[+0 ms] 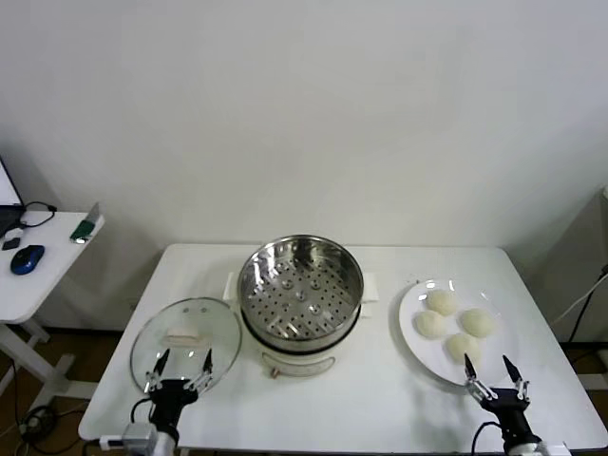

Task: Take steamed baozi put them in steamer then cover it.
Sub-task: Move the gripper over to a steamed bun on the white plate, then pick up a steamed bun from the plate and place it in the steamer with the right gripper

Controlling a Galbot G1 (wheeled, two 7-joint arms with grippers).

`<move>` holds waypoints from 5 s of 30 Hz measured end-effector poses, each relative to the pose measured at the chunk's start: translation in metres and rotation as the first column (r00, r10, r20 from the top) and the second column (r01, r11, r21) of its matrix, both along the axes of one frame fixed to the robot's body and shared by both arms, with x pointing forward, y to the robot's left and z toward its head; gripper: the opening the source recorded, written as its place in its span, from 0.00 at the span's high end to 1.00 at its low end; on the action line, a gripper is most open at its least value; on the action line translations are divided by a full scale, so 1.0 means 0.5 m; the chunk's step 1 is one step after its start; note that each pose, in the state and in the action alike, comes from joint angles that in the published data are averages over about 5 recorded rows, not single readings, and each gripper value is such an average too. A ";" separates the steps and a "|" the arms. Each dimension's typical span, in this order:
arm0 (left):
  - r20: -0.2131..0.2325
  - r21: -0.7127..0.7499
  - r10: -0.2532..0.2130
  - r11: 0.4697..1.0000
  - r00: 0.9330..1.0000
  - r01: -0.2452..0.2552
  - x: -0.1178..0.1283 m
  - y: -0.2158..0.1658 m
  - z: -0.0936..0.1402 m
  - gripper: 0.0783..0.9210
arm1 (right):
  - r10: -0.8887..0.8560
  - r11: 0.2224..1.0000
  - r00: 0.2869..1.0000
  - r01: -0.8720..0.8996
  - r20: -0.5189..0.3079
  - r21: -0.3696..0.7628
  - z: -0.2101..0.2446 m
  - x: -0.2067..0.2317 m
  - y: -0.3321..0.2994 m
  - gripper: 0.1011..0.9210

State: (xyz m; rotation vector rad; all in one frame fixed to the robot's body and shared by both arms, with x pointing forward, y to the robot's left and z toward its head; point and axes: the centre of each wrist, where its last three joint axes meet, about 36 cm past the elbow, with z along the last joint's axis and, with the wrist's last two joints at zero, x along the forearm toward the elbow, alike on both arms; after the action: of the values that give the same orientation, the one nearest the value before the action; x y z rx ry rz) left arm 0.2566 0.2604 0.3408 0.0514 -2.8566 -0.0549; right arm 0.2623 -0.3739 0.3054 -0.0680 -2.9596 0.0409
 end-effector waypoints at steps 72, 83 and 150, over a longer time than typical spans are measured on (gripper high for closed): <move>-0.015 0.002 0.010 1.000 1.000 -0.010 0.003 0.007 -0.016 0.12 | 0.260 0.066 0.117 -0.992 -0.959 -0.104 0.366 0.819 -0.097 0.12; -0.016 0.000 0.014 1.000 1.000 -0.014 0.005 0.007 -0.019 0.12 | 0.244 0.089 0.125 -0.990 -0.962 -0.107 0.316 0.846 -0.080 0.13; 0.026 0.010 0.026 1.000 0.999 -0.026 0.008 0.012 0.000 0.12 | 0.183 -0.944 0.035 -0.271 -0.982 -0.186 0.774 0.776 0.596 0.24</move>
State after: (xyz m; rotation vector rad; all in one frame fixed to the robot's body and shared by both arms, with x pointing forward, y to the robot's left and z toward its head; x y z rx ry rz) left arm 0.2604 0.2666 0.3409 0.0924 -2.8811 -0.0648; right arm 0.6503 -0.0757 0.6922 1.9359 -0.5164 2.3663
